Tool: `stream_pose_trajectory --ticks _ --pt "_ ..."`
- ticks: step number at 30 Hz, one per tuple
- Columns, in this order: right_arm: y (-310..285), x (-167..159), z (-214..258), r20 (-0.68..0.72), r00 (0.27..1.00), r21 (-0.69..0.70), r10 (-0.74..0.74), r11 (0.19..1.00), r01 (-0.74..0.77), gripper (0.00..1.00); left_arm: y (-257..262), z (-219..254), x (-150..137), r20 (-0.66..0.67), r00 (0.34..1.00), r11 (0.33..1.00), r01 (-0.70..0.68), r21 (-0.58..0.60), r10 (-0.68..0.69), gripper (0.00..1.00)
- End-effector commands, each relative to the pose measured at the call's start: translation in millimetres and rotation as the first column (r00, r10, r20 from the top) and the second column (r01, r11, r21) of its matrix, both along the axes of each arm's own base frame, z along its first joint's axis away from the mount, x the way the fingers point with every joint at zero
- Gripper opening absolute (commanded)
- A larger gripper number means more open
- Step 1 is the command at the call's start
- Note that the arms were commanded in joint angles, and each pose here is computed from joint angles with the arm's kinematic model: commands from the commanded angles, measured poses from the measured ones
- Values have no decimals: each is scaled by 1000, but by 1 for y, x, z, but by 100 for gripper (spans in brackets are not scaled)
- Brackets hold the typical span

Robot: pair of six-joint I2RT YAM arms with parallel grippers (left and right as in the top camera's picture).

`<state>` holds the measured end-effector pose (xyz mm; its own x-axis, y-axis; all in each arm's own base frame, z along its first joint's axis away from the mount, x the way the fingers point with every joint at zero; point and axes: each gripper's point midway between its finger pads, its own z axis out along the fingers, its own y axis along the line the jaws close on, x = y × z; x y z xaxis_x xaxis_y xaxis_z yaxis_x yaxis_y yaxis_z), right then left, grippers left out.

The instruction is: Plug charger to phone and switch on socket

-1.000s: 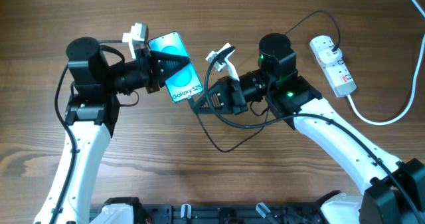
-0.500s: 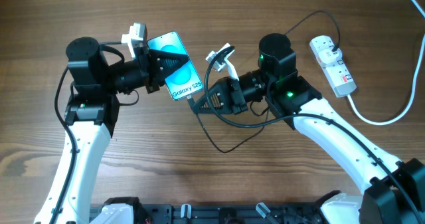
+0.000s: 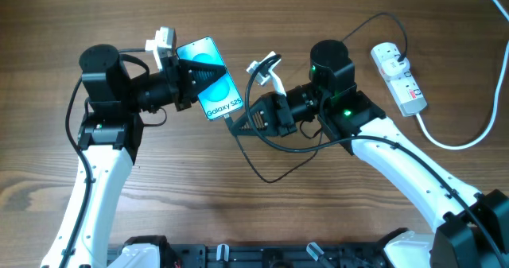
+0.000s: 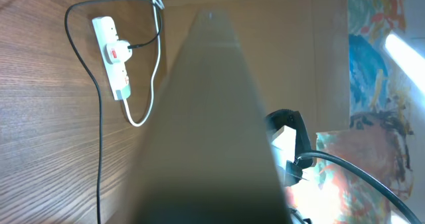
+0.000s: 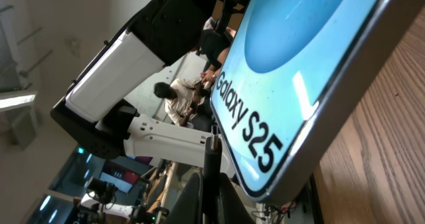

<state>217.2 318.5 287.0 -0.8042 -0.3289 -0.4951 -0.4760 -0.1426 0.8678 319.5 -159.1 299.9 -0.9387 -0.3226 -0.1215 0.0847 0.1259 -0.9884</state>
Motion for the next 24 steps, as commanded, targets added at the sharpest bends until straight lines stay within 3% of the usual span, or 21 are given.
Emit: stream_pose_trajectory --ticks 1,4,9,12,14,17,19,22,24 --pt "-3 -10 7 29 998 27 49 998 -50 4 -1 9 -4 99 995 1000 20 22 -22 4" --pt "-6 -16 6 39 996 38 86 995 -87 4 0 6 -1 229 973 997 5 81 -23 4" --pt "-6 -14 -16 -2 999 -23 37 999 -37 4 18 -42 17 92 985 962 -161 222 143 4" --pt "-7 1 -55 17 995 -174 -101 979 103 4 30 -73 15 19 978 921 -203 334 208 4" --pt "-15 14 -90 61 976 -336 -210 916 218 4 31 -79 11 35 982 912 -187 366 187 4" --pt "-46 30 -143 170 930 -585 -326 726 361 4 31 -86 6 41 985 902 -169 396 167 4" --pt "-82 40 -177 282 887 -732 -366 516 445 4 35 -93 6 20 982 889 -179 422 188 4" --pt "-133 50 -201 435 827 -817 -356 229 529 4 41 -103 4 -14 975 866 -192 461 223 4" --pt "-157 55 -206 506 798 -822 -327 97 561 4 44 -108 2 -35 971 856 -192 481 238 4"
